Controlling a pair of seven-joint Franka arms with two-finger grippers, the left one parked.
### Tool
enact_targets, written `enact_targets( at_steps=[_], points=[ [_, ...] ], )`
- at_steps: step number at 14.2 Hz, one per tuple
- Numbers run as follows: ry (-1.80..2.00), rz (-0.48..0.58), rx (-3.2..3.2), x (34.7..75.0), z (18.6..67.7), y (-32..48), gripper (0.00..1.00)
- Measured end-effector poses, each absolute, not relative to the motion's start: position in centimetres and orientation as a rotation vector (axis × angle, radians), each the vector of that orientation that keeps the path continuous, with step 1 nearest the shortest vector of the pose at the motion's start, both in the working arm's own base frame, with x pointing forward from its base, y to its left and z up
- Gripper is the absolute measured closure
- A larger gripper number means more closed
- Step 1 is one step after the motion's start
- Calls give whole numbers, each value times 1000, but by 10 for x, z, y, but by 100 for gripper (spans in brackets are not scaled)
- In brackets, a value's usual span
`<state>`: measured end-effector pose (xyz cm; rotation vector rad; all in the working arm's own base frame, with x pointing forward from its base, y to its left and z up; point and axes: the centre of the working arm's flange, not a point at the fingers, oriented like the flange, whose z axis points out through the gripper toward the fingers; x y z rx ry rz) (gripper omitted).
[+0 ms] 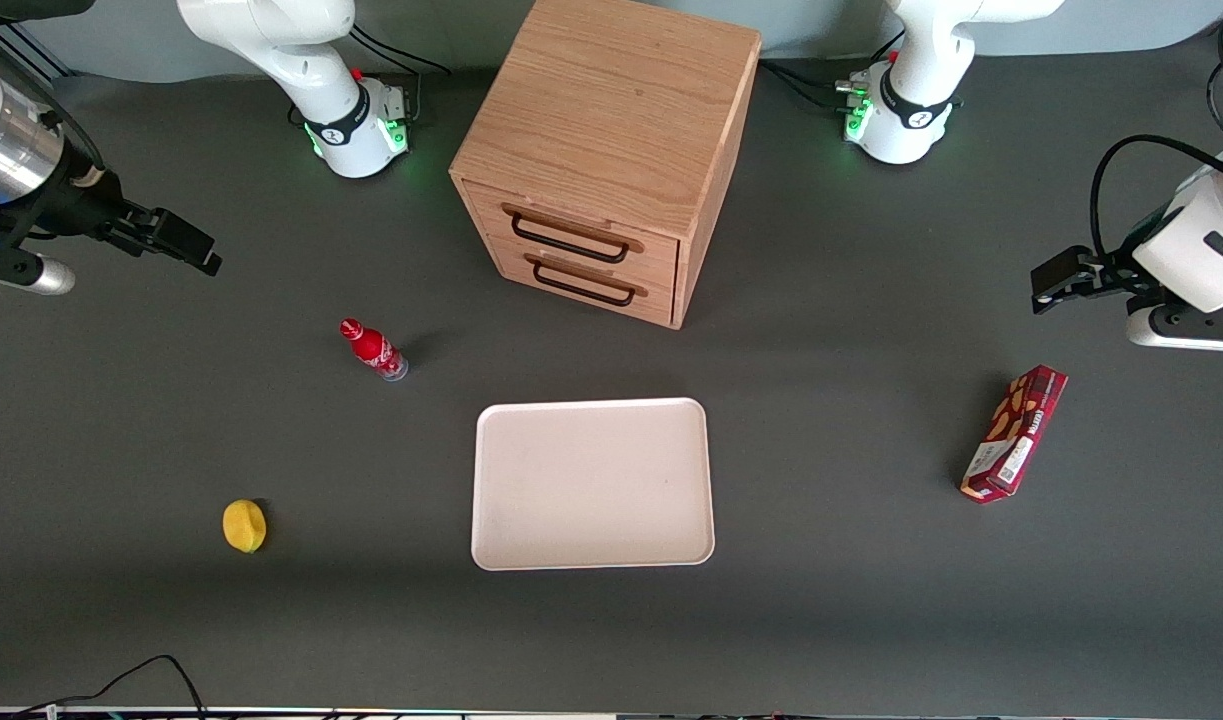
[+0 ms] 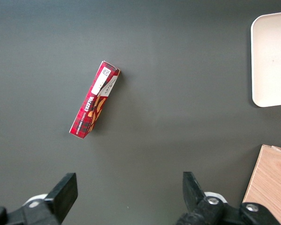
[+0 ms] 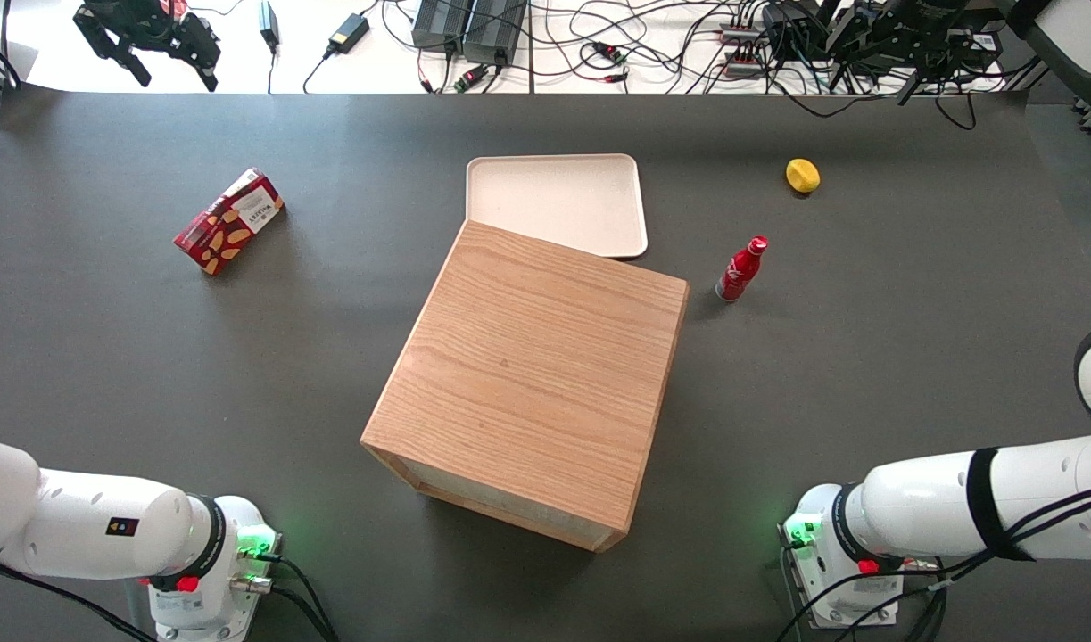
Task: Place coke bottle on tray
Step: 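Move the right gripper down over the red Coca-Cola bottle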
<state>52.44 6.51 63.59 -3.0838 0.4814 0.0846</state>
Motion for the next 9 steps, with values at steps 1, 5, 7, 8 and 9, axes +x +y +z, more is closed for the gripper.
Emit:
enact_targets(
  at_steps=[1, 5, 7, 8, 9],
  points=[
    [483, 95, -3084, 527, 634, 65, 0],
    [481, 146, -3089, 527, 628, 65, 0],
    [468, 198, -3093, 533, 604, 71, 0],
    [456, 216, -3094, 538, 579, 79, 0],
    [454, 217, -3094, 542, 546, 93, 0]
  ],
)
